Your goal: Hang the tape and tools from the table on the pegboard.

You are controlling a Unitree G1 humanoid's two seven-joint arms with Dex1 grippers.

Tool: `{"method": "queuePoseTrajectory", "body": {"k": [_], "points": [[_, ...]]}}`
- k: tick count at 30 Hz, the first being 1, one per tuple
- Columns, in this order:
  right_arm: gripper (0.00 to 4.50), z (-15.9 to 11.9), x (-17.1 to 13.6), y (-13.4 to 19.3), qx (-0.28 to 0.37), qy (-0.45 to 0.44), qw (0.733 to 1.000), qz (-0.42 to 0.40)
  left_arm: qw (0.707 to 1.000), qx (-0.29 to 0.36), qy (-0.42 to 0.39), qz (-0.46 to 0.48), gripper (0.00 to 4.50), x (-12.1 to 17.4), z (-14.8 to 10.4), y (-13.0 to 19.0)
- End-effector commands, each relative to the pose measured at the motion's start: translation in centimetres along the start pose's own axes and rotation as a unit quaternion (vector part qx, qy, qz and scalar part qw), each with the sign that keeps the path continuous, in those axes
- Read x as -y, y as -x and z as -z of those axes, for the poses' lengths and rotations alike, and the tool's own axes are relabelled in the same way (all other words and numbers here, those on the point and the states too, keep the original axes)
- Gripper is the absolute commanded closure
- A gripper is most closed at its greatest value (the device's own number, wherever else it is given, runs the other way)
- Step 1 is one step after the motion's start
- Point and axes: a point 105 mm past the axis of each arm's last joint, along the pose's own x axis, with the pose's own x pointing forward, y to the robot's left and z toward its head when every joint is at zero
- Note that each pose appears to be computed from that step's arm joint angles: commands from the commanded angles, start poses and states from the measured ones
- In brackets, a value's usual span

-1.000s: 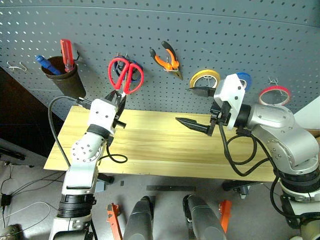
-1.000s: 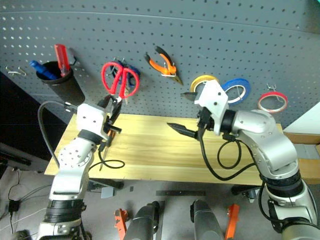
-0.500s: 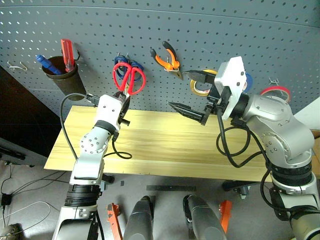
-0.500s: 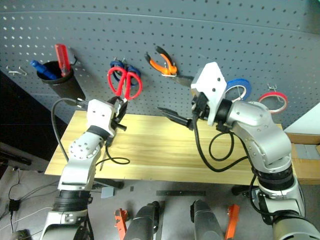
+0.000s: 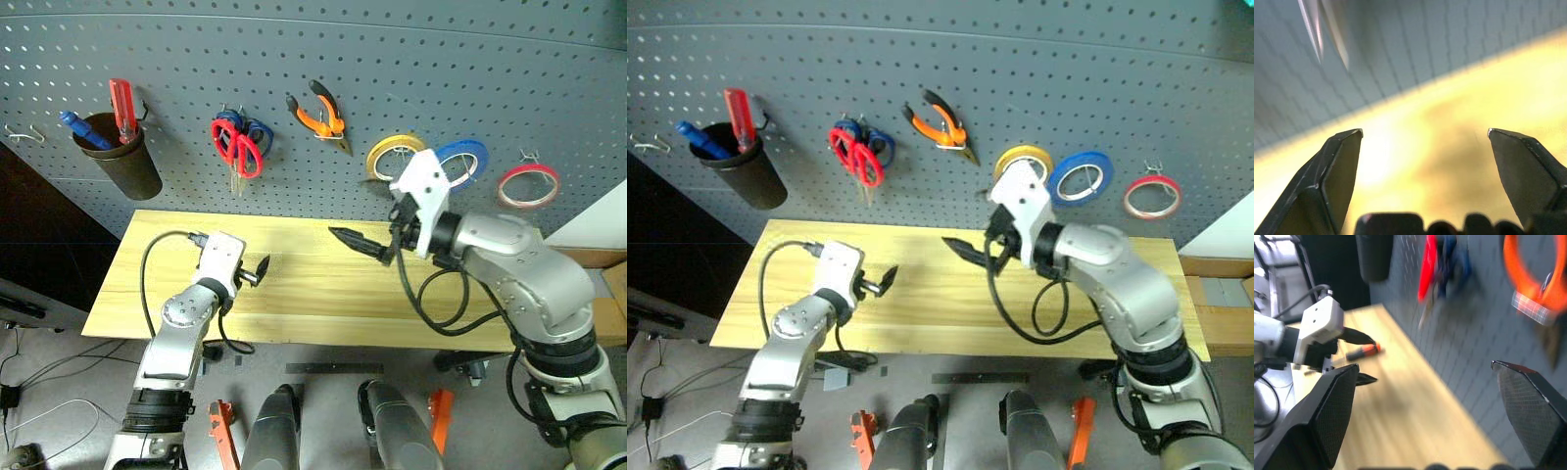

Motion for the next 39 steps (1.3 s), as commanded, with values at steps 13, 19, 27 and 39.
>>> {"method": "queuePoseTrajectory", "body": {"k": [13, 19, 27, 39], "points": [[0.0, 1.6, -4.9, -6.0, -0.096, -0.13, 0.987, -0.01, 0.967, -0.176, 0.129, -0.129, 0.02, -10.9, 5.0, 0.8], [0.0, 1.1, -5.4, -6.8, -0.092, -0.122, 0.988, -0.021, 0.964, -0.195, 0.137, -0.118, 0.02, -10.7, 5.8, -1.2], [0.0, 0.5, -6.0, -7.1, -0.085, -0.107, 0.99, -0.035, 0.964, -0.192, 0.151, -0.107, 0.37, -9.9, 5.8, -2.9], [0.0, -1.0, -4.6, -7.5, -0.058, -0.067, 0.996, -0.024, 0.962, -0.173, 0.164, -0.135, 3.58, -9.6, 7.0, -1.3]]}}
